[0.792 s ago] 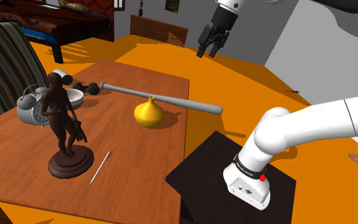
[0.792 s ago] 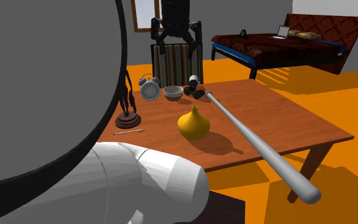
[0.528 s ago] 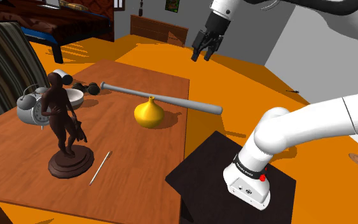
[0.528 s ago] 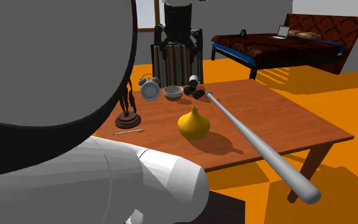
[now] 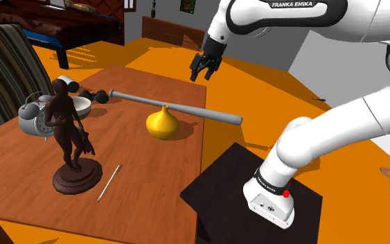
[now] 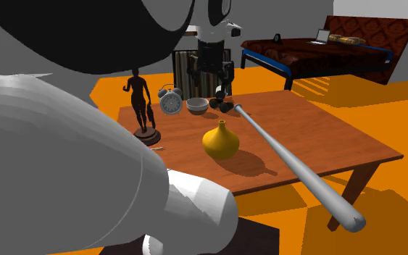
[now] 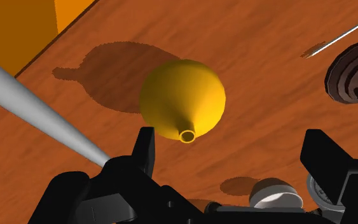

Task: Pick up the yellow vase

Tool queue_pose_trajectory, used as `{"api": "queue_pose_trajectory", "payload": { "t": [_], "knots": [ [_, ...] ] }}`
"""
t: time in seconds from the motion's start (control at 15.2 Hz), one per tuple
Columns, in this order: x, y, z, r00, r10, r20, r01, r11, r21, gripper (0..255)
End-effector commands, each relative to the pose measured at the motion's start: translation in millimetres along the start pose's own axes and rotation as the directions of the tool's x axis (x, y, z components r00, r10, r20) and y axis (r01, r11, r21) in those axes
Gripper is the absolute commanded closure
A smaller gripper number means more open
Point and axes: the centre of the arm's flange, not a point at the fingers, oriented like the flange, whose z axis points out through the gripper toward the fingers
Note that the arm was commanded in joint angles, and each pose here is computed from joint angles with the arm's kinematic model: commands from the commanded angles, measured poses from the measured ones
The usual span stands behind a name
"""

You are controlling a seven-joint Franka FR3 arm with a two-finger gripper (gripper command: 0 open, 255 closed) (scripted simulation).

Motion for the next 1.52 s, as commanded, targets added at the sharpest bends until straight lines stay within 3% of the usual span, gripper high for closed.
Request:
{"api": "queue_pose_trajectory", "payload": {
  "t": [0.0, 1.12, 1.45],
  "knots": [
    [12, 4, 25, 1.000, 0.003, -0.005, -0.003, 1.000, 0.003, 0],
    [121, 19, 219, 0.999, 0.030, -0.028, -0.029, 0.999, 0.028, 0],
    [122, 21, 248, 0.999, 0.031, -0.029, -0.030, 0.999, 0.029, 0]
  ]
}}
